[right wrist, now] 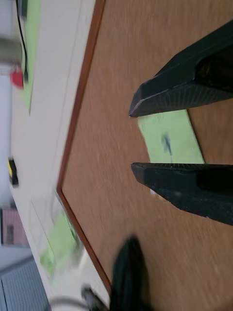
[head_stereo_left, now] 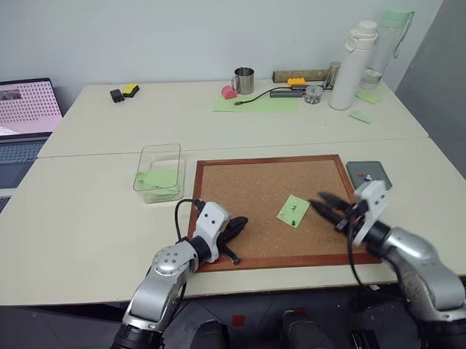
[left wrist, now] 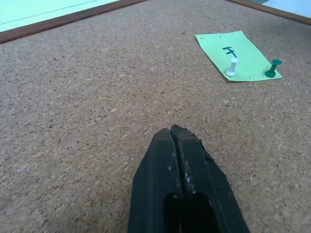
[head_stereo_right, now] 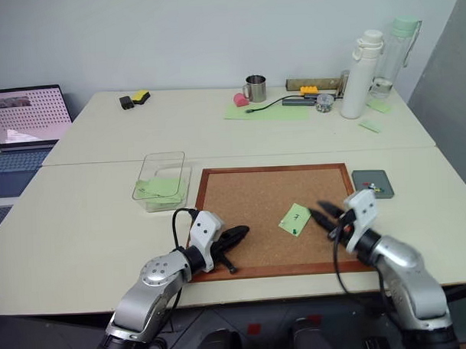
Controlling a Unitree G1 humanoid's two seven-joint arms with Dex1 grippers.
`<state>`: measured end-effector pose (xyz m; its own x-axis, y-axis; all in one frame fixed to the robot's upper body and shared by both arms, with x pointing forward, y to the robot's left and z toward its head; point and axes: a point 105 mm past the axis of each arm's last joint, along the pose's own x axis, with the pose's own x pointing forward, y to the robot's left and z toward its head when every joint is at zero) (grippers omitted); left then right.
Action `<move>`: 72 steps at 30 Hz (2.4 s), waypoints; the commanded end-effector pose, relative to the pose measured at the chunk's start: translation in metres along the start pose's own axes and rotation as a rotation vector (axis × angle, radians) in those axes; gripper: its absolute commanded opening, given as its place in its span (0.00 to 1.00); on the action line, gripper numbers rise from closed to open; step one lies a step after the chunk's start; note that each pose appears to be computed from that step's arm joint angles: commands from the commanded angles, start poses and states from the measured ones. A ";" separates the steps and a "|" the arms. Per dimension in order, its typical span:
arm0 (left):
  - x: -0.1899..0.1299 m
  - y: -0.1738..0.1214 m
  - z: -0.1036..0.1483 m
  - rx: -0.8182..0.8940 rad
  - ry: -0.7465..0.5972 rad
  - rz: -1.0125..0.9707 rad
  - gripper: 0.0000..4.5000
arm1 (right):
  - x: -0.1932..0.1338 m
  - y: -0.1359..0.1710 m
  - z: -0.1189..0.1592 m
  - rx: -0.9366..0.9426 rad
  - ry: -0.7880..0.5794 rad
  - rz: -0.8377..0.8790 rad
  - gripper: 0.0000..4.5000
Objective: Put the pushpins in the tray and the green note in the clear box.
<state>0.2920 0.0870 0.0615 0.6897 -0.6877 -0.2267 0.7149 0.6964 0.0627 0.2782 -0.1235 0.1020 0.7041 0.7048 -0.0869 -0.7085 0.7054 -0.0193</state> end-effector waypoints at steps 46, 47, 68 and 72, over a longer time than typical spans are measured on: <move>-0.007 0.002 -0.015 -0.031 0.079 0.004 0.00 | 0.009 -0.019 0.037 0.127 -0.180 -0.145 0.01; -0.007 0.002 -0.015 -0.031 0.080 0.004 0.00 | 0.007 -0.029 0.039 0.129 -0.183 -0.182 0.01; -0.010 0.003 -0.017 -0.021 0.092 0.001 0.00 | -0.036 -0.204 0.020 0.110 -0.026 -0.732 0.19; -0.010 0.002 -0.018 -0.024 0.094 0.003 0.00 | -0.036 -0.205 0.021 0.114 -0.043 -0.724 0.31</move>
<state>0.2886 0.0907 0.0627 0.6784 -0.6909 -0.2498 0.7228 0.6886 0.0582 0.3950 -0.2875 0.1057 0.9886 0.0612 -0.1373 -0.0538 0.9970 0.0565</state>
